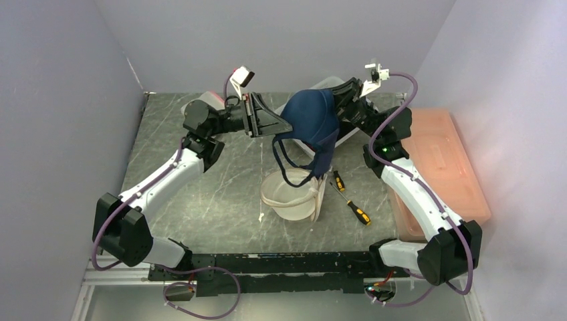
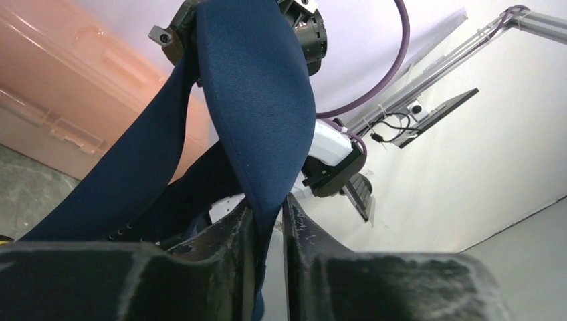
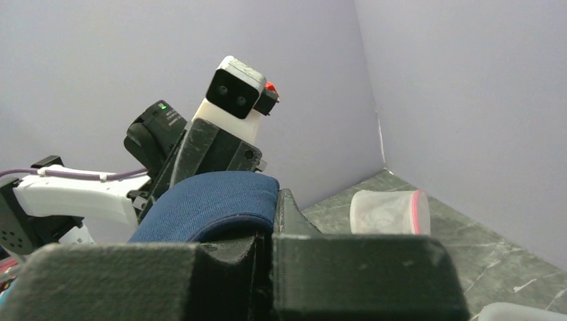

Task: Unzip the laundry bag and remove the bra
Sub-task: Adjust the bra.

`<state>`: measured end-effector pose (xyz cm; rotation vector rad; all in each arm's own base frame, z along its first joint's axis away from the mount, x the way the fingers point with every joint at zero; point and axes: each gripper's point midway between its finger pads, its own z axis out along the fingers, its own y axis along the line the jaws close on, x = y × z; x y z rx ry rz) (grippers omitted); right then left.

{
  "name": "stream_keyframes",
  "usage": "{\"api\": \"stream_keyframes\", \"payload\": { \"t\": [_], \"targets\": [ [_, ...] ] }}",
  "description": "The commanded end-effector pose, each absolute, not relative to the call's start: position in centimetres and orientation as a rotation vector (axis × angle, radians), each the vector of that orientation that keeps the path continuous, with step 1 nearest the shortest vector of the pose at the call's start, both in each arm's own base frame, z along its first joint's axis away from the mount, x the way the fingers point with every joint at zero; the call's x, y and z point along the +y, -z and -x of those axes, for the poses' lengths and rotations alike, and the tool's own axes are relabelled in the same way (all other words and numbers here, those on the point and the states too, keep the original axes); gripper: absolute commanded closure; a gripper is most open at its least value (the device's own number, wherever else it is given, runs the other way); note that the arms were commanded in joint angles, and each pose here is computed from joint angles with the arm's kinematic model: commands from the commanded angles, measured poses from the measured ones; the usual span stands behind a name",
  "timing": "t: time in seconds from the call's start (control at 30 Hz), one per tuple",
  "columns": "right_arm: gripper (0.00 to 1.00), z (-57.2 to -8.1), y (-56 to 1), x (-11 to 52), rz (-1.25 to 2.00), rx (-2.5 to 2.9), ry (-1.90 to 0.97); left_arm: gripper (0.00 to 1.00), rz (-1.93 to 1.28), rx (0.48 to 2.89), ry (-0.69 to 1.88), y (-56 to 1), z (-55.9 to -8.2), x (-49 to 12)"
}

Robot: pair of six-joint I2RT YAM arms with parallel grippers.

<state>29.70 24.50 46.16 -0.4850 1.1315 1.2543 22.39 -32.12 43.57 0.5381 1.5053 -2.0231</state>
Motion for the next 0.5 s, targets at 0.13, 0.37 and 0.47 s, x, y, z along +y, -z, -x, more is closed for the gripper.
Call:
{"api": "stream_keyframes", "payload": {
  "t": [0.13, 0.37, 0.47],
  "targets": [
    [1.0, -28.6, -47.4, 24.2, 0.521, 1.086, -1.219, 0.97, -0.637, 1.456, 1.954, -44.7, -21.8, -32.1],
    [0.58, -28.8, -46.0, 23.8, 0.48, 1.172, -1.206, 0.97, -0.665, 1.446, 1.816, -46.7, -22.4, -30.2],
    [0.54, -29.0, -45.1, 23.4, 0.454, 1.202, -1.184, 0.97, -0.688, 1.429, 1.752, -48.4, -22.3, -29.5]
  ]
}}
